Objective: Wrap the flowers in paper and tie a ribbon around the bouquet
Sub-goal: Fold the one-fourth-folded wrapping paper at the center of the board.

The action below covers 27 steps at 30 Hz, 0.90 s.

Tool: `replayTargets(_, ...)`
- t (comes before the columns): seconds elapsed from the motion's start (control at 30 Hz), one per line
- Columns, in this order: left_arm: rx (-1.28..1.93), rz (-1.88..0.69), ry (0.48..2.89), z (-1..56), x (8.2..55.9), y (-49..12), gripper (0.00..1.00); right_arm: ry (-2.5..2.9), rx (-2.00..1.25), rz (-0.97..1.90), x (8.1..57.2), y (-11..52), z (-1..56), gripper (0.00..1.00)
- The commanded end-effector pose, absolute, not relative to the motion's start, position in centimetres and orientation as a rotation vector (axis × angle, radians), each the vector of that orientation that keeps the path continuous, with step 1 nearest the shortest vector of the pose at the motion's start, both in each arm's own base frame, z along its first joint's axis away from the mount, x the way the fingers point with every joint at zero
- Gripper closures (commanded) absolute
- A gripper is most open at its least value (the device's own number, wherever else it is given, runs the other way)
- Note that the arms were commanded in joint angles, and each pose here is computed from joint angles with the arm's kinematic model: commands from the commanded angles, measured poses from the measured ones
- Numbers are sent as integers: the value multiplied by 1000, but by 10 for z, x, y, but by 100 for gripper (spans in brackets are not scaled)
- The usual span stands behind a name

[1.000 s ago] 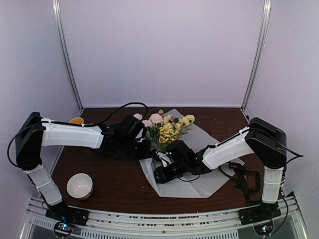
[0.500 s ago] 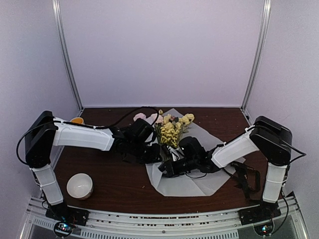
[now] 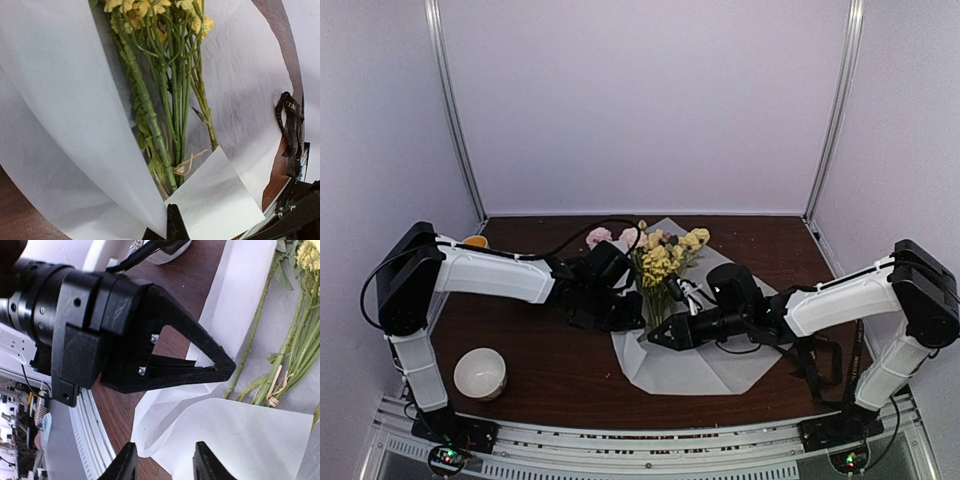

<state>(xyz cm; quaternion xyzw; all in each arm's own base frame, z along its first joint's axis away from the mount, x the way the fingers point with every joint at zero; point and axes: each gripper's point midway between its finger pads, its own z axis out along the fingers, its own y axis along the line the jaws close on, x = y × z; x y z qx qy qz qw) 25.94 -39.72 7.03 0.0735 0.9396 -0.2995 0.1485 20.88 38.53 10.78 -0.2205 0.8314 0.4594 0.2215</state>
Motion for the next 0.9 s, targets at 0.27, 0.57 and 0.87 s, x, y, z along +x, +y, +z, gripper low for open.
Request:
replayTargets(0.27,250,-897,2657,85,267,-407,100,2246,-1152,1055,181,412,99,42)
replayTargets(0.57,258,-897,2656,84,267,-407,100,2316,-1172,1063,179,419,79,73)
replayTargets(0.87,316,-805,2609,96,271,-393,65,2382,-972,1003,189,393,71,100)
